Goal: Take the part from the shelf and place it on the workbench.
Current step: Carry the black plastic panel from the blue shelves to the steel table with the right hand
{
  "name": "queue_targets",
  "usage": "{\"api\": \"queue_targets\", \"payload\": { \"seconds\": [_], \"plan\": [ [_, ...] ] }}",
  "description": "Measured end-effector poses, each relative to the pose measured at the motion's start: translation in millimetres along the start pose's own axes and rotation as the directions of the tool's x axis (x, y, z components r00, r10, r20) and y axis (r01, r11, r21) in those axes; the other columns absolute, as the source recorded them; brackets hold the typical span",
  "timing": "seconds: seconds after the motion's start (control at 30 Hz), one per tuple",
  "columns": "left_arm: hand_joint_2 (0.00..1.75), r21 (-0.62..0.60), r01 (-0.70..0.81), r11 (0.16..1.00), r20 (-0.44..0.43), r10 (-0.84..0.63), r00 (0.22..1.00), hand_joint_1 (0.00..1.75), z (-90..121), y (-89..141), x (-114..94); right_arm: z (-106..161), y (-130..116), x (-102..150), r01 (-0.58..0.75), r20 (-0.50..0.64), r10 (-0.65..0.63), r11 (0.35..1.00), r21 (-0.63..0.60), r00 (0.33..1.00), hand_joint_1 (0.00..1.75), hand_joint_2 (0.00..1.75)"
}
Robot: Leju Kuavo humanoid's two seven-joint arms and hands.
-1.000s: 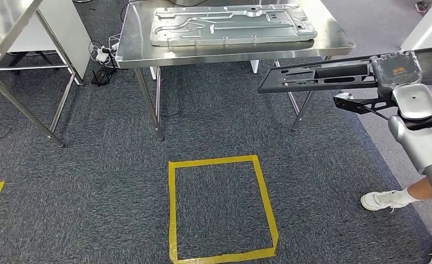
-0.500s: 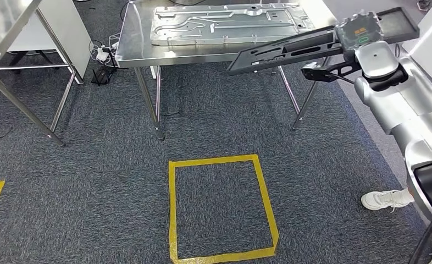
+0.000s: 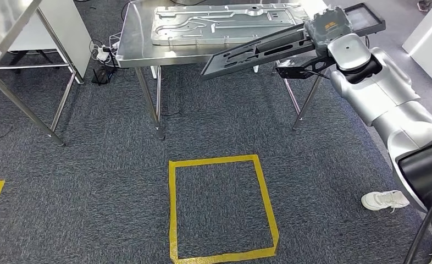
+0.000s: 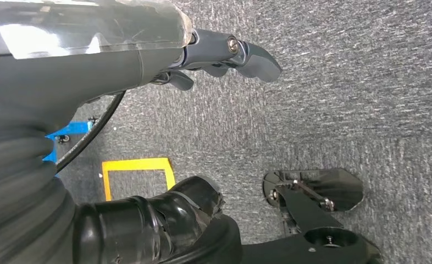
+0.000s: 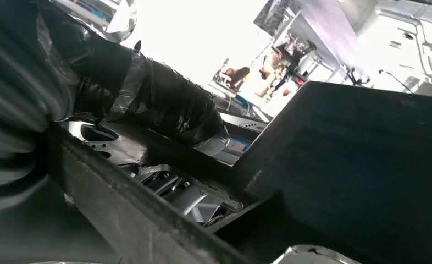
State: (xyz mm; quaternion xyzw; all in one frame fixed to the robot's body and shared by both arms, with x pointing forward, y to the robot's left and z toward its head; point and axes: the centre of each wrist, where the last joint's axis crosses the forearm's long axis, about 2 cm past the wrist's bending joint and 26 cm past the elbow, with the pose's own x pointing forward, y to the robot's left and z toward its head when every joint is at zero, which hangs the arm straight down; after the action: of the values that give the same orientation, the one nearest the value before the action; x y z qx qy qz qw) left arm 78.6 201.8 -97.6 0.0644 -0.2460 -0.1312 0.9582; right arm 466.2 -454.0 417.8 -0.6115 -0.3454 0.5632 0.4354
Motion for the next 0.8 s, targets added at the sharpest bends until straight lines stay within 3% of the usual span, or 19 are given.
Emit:
{"api": "queue_targets", "payload": {
  "seconds": [0.1,0.27,0.43,0.57,0.67,0.8],
  "plan": [
    [1.75,0.003,0.001,1.0,-0.001,-0.001,1.0,0.0,0.1,0.1,-0.5,-1.2,-10.3,21.5,-0.001,0.067,0.003,0.999,-0.035,0.998,1.75,1.75],
    [1.75,0.012,-0.006,1.0,-0.002,0.006,1.0,0.0,0.3,1.0,-2.1,7.6,-36.2,84.1,-0.005,0.235,0.025,0.996,-0.086,0.972,1.75,1.75],
    [1.75,0.025,-0.025,0.999,-0.007,0.025,1.0,0.0,1.2,1.1,-5.4,23.4,-54.4,136.1,-0.016,0.38,0.075,0.988,-0.155,0.922,1.75,1.75],
    [1.75,0.032,-0.05,0.998,-0.007,0.051,0.999,0.0,2.6,0.7,-9.7,43.1,-64.2,164.9,0.055,0.496,0.066,0.973,-0.224,0.866,1.75,1.75],
    [1.75,0.038,-0.06,0.997,-0.011,0.06,0.998,0.0,2.9,0.8,-11.2,59.3,-57.7,186.1,0.097,0.556,0.073,0.958,-0.27,0.828,1.75,1.75],
    [1.75,0.054,-0.063,0.997,-0.016,0.064,0.998,0.0,3.1,1.3,-11.9,77.9,-30.5,216.8,0.076,0.62,0.132,0.952,-0.297,0.774,1.75,1.75]
  ]
}}
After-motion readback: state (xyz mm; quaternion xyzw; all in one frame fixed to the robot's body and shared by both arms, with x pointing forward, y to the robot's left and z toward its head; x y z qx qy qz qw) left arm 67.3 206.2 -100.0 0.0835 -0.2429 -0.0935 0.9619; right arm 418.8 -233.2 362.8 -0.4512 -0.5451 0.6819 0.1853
